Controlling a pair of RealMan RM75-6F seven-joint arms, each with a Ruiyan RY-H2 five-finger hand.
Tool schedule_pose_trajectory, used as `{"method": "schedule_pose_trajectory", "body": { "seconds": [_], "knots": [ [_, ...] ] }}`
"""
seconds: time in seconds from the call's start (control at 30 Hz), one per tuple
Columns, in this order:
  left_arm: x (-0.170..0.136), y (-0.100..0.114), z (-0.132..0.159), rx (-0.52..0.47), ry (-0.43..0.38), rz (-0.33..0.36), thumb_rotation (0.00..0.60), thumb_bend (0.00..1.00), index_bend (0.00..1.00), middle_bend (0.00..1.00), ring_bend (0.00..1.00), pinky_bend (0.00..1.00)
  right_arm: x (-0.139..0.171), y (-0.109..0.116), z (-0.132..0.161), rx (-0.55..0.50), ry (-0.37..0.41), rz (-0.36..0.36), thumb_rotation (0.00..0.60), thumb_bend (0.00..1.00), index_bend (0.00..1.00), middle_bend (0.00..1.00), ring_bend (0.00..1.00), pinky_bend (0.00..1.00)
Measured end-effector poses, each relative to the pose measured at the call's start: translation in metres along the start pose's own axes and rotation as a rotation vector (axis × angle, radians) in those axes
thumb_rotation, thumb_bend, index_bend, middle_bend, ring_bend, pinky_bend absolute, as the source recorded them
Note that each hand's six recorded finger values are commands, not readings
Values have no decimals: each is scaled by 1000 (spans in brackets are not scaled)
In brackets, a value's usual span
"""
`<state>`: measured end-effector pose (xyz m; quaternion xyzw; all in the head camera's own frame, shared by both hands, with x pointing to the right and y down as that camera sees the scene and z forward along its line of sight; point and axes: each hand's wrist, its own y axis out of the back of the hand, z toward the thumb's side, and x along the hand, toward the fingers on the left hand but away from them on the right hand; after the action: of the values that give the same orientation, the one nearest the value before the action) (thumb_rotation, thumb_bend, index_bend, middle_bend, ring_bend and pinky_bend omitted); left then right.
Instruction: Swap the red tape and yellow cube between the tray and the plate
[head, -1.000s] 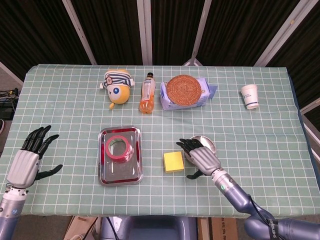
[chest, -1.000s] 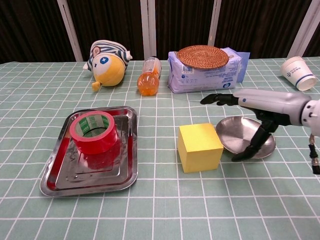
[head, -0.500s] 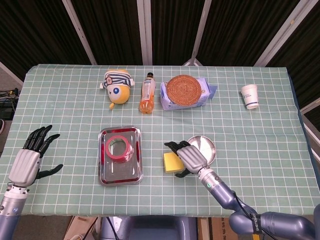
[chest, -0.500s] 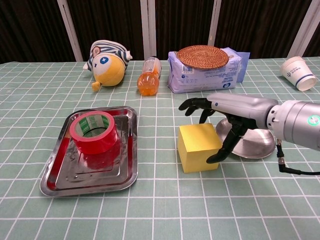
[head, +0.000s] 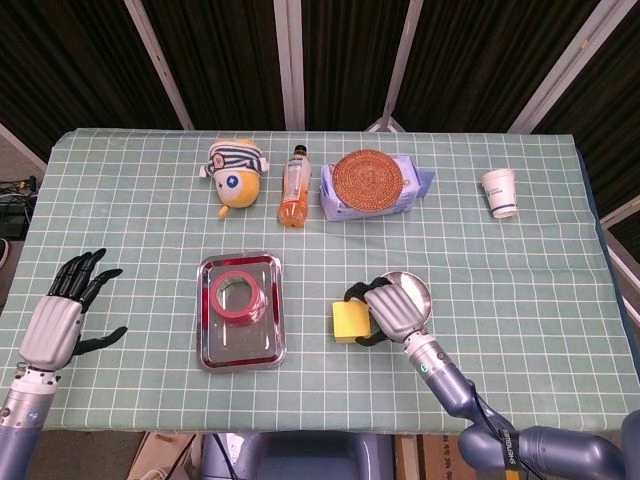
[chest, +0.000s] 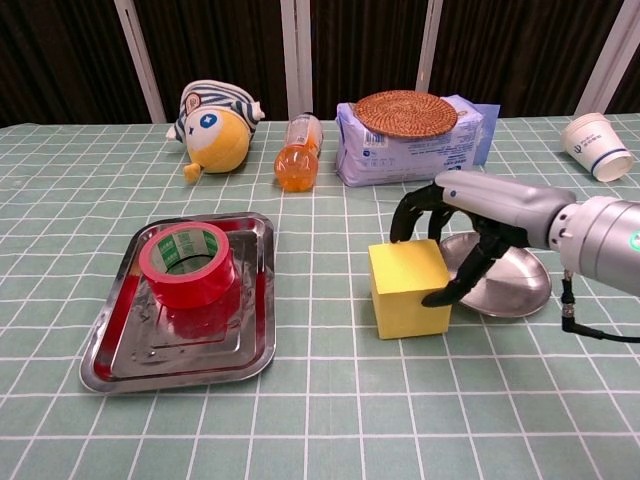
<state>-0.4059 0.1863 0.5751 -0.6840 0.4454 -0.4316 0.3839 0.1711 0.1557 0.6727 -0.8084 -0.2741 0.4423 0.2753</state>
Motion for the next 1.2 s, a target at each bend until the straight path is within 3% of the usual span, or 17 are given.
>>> {"method": "schedule_pose_trajectory", "body": {
  "seconds": [0.2,0.77,1.2],
  "knots": [
    [0,-1,1,-6,-2,1,600,11,222,0,0,62,9,14,-16,-8,-39,-36,600,175,396,378,470,280],
    [1,1,0,4,14,21,600,11,228,0,0,62,20,50,-66,-25,-142,-105,600,181,395,378,470,280],
    [0,1,0,11,21,32,600,11,219,0,0,62,25,49,-89,-49,-171,-98,600,185,395,377,470,280]
  ]
}}
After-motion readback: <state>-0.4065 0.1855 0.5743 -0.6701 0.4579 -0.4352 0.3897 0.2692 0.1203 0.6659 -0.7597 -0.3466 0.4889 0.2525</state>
